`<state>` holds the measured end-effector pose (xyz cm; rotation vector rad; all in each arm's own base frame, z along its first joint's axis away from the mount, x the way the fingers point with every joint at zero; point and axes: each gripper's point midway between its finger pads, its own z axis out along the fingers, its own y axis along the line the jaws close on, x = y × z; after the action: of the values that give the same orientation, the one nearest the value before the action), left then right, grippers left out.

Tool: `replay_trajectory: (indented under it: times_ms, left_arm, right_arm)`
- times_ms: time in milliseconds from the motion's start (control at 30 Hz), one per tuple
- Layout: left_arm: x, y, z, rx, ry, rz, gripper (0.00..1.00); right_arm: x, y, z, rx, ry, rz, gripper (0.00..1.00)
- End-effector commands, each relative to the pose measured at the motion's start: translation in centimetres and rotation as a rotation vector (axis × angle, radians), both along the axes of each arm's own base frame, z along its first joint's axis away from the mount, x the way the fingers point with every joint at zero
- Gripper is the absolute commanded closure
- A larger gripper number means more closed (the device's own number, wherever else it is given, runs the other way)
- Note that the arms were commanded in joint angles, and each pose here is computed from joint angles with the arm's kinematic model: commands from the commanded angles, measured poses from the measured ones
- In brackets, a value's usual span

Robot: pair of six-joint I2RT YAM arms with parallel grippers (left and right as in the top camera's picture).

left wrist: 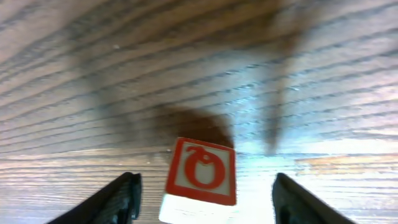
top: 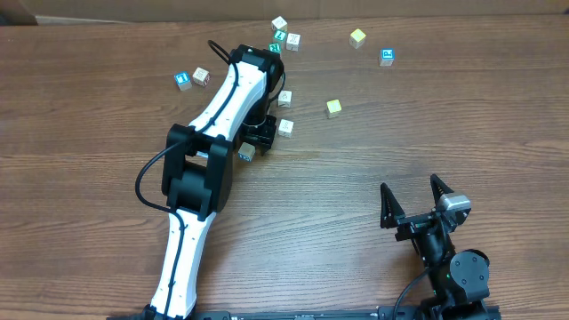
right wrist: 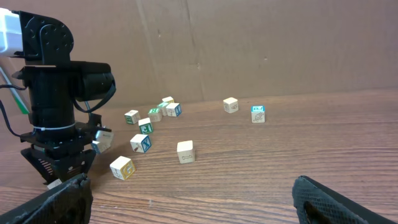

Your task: Form a horizontal line

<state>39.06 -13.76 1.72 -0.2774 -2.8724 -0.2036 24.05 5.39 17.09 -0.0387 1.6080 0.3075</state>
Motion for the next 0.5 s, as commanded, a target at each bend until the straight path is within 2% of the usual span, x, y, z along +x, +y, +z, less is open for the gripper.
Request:
replay_trajectory:
  times_ms: [0,233,467]
  left_arm:
    - [-0.1,-0.7,-0.1,-0.020,0.008,0.004,0.43]
    - [-0.1,-0.3,0.0,-0.002,0.008,0.004,0.48]
    - [0.7,-0.2,2.5,-0.016,-0.044,0.028,0.47]
  right_arm:
    - [0.0,0.1,-0.1,-0.003,-0.008,0.003,0.00]
    - [0.0,0.1,-0.1,-0.003,-0.008,0.003,0.00]
    - [0.0,0.1,-0.1,-0.003,-0.008,0.003,0.00]
